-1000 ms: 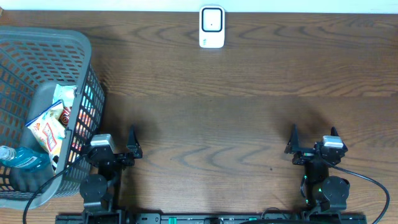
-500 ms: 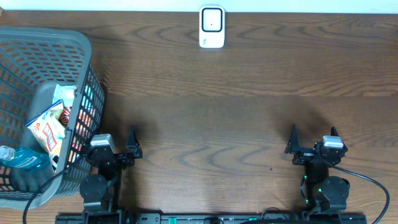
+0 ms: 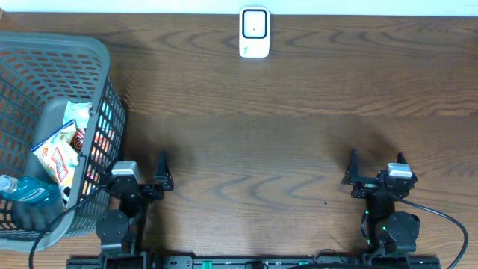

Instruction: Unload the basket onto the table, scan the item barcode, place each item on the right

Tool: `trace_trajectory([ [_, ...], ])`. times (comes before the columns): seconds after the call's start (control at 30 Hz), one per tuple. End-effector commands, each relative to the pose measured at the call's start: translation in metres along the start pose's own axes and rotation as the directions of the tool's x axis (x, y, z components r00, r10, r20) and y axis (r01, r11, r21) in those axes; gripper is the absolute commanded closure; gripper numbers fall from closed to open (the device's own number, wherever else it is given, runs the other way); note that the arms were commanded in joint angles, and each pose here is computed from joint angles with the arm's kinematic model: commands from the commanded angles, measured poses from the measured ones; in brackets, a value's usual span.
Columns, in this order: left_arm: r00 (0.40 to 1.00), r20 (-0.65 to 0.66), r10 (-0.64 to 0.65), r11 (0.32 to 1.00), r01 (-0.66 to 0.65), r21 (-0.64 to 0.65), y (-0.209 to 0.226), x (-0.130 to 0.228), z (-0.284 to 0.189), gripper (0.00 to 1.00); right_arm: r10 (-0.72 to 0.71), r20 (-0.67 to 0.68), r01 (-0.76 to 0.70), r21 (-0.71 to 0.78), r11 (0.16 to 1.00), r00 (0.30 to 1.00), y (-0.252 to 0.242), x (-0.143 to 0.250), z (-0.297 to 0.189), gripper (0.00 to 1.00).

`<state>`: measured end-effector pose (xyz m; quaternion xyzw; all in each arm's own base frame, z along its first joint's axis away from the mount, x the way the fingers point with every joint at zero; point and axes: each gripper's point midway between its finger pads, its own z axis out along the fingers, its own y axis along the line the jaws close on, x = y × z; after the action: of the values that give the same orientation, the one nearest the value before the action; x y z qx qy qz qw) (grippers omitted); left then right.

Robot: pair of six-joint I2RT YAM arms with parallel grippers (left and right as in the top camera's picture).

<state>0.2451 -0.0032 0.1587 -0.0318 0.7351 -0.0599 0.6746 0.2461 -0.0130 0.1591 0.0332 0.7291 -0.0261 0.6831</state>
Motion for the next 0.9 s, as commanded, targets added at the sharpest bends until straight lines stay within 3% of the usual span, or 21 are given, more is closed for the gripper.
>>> trace_trajectory([
  [0.0, 0.999, 0.041, 0.002, 0.985, -0.009, 0.171, -0.030, -0.007, -0.002, 0.02, -0.012, -0.004, 0.012, -0.013, 1.000, 1.000, 0.003, 0.001, 0.000, 0.01],
  [0.23, 0.986, 0.165, 0.021, 0.937, -0.077, 0.341, -0.062, -0.038, -0.014, 0.02, -0.012, -0.004, 0.012, -0.013, 1.000, 1.000, 0.003, 0.001, 0.000, 0.01],
  [0.7, 0.951, 0.308, 0.030, 0.934, -0.137, 0.329, -0.066, -0.086, -0.017, 0.02, -0.013, -0.004, 0.013, -0.014, 1.000, 1.000, 0.003, 0.001, 0.000, 0.01],
  [0.87, 0.931, 0.364, 0.031, 0.930, -0.161, 0.331, -0.070, -0.120, -0.016, 0.02, -0.013, -0.004, 0.013, -0.013, 1.000, 1.000, 0.003, 0.001, 0.000, 0.01],
])
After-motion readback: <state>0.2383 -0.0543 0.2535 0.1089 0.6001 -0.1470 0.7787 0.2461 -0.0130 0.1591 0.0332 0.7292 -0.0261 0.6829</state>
